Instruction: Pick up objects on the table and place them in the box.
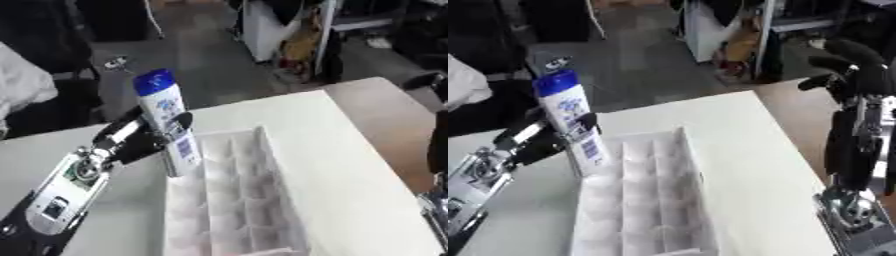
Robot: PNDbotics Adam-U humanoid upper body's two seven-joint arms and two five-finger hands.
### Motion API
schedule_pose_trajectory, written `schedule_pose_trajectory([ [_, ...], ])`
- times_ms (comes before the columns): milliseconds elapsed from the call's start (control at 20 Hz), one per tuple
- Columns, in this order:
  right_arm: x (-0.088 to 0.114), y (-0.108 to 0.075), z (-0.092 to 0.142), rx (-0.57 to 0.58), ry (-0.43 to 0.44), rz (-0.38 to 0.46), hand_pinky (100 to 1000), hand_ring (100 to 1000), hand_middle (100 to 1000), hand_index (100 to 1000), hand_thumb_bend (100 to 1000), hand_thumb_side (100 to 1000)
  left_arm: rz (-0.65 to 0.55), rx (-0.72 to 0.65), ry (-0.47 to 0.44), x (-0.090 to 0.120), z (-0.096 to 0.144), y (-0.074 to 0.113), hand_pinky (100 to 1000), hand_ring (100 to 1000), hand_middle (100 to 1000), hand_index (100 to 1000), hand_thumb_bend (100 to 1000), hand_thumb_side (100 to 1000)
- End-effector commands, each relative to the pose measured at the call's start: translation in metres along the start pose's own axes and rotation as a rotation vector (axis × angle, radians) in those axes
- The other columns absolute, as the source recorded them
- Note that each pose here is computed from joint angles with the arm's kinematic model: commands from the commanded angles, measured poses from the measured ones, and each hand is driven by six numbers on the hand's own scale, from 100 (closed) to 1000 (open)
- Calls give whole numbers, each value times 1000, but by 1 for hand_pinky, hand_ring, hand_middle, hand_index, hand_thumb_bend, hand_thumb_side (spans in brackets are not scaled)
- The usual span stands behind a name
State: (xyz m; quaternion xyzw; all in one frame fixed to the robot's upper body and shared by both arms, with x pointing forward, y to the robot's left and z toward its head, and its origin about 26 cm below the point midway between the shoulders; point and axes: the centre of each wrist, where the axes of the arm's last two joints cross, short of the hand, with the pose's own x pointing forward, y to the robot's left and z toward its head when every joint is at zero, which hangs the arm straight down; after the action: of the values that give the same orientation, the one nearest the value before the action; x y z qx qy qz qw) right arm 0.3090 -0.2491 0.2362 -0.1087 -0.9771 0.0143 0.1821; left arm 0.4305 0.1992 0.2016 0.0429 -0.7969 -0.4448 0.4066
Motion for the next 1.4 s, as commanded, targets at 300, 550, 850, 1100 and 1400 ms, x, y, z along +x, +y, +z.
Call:
schedule_pose_trajectory([
  [300, 6, 2, -9, 2, -37, -21, 489, 664, 695, 766, 100, 869, -5, -68, -51, -3, -4, 7, 377, 454, 605, 770, 100, 1000],
  [550, 6, 1, -9, 3, -37, -19, 489, 664, 695, 766, 100, 868, -110, -151, -41, -5, -2, 10, 735, 862, 992, 1000, 275, 1000],
  [850, 6, 1, -9, 2, -38, -17, 489, 664, 695, 766, 100, 869, -119, -162, -28, -14, 1, 8, 829, 916, 1000, 1000, 412, 1000],
  [1100, 6, 1, -9, 2, -38, -16, 489, 664, 695, 766, 100, 869, -121, -160, -21, -17, 3, 8, 823, 912, 1000, 1000, 424, 1000],
  [1400, 6, 1, -9, 3, -37, -15, 489, 664, 695, 766, 100, 870, -126, -142, -14, -18, 4, 10, 818, 903, 1000, 1000, 426, 1000],
])
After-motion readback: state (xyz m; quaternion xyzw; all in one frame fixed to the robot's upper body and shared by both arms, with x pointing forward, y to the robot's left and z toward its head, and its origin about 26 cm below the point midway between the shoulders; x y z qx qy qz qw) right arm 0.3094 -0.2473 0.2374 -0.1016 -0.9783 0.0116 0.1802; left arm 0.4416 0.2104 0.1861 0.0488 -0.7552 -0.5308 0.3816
